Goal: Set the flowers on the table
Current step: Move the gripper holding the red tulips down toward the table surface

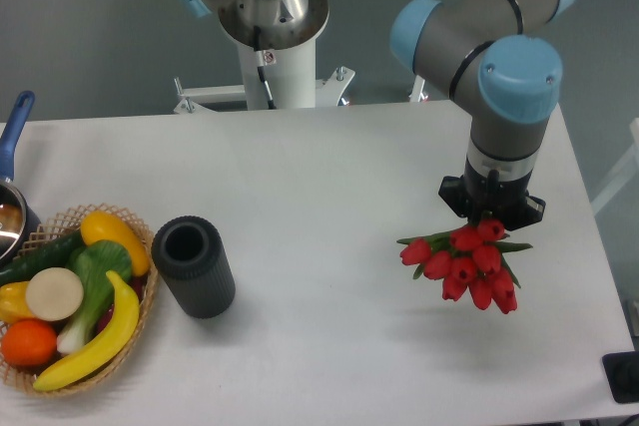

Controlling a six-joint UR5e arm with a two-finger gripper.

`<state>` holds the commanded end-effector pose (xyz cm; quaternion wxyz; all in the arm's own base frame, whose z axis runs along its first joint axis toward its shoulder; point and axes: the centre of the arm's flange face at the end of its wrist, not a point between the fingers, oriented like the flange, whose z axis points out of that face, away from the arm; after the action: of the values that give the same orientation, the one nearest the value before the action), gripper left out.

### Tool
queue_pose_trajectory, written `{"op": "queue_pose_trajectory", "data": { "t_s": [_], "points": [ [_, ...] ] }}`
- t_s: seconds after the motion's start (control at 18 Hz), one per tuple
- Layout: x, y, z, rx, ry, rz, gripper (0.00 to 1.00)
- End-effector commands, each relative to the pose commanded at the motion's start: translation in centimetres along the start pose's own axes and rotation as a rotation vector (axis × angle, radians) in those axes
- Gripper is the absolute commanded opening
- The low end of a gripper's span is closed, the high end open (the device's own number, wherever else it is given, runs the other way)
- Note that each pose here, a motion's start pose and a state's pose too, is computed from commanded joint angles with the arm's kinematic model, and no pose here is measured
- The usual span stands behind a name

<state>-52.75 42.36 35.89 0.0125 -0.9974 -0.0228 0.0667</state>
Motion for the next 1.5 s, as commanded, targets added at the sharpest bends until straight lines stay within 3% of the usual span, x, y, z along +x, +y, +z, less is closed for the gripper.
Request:
{"op": "queue_pose_trajectory", "data": {
  "t_s": [0.5,0.94,1.5],
  "points": [
    [0.6,0.4,1.4,-0.015,0.032,-0.003,0.12],
    [1.7,-0.1,7.0,-0.091,0.091,0.023,0.13],
    [3.3,-2.4,11.3,-0.122,0.126,0.067,0.27]
  ]
}}
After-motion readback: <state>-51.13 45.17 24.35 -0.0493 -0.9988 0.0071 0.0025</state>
